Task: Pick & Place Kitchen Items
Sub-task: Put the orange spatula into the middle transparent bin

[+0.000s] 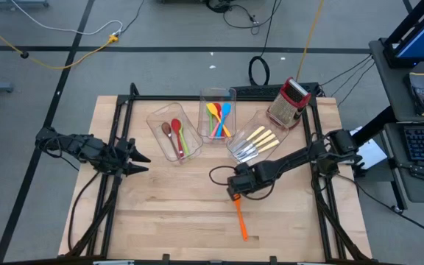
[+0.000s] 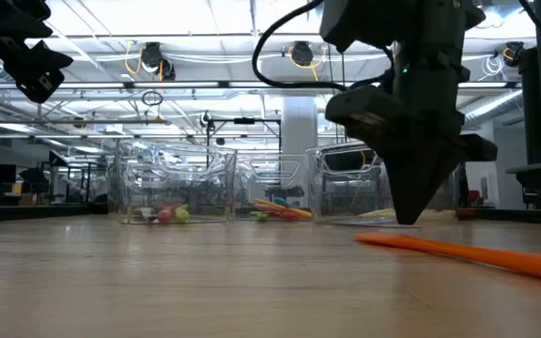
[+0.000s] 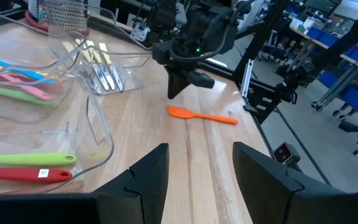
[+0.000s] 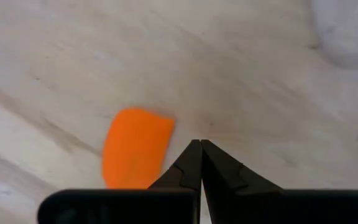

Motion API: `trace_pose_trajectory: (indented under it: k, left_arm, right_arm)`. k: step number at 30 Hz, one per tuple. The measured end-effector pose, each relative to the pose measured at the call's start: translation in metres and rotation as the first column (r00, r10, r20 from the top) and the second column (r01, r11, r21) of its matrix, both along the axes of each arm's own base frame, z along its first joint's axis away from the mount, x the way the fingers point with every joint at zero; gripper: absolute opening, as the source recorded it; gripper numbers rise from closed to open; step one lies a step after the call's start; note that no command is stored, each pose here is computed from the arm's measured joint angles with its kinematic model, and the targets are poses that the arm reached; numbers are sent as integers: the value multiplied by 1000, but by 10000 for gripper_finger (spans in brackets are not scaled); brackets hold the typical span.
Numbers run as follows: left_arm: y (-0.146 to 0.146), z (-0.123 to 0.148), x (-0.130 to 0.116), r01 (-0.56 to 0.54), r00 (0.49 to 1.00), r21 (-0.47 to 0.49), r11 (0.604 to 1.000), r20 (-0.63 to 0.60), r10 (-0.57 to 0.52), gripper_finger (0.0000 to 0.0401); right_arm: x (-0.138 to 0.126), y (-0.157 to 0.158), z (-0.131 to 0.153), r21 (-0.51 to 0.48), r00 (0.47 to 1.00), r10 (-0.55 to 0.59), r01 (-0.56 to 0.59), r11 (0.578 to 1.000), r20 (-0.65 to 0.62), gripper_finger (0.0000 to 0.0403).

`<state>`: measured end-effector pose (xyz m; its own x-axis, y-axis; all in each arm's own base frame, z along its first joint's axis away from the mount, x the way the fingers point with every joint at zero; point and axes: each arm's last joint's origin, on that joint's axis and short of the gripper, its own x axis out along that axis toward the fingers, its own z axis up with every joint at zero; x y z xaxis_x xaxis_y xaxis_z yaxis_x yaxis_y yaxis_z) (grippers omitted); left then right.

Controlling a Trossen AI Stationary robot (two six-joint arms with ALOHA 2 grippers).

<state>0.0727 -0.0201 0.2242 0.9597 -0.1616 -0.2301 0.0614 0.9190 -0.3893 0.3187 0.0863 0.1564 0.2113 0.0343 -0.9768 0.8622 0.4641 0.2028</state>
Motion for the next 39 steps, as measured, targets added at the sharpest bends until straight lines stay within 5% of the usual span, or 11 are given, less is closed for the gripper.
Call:
trace_pose_trajectory:
  k: [10,17,27,34,39]
  left_arm:
    - [0,0,0,2,1000,0,1000,-1,-2,179]
    - [0,-1,0,3,1000,2,1000,-6,-3,179]
    - [0,-1,0,5,1000,10,1000,-4,-5,179]
    - [0,0,0,3,1000,7,1000,-5,-3,179]
    - [0,-1,0,3,1000,10,1000,-10,-3,180]
  right_arm:
    - [11,2,5,34,990,75,-79,996,115,32]
    - [11,5,5,116,992,65,-77,990,106,144]
    - [24,12,3,92,965,107,-132,987,238,298]
    - [21,6,-2,92,980,93,-110,990,174,307]
    - [20,6,-2,180,984,100,-126,975,151,301]
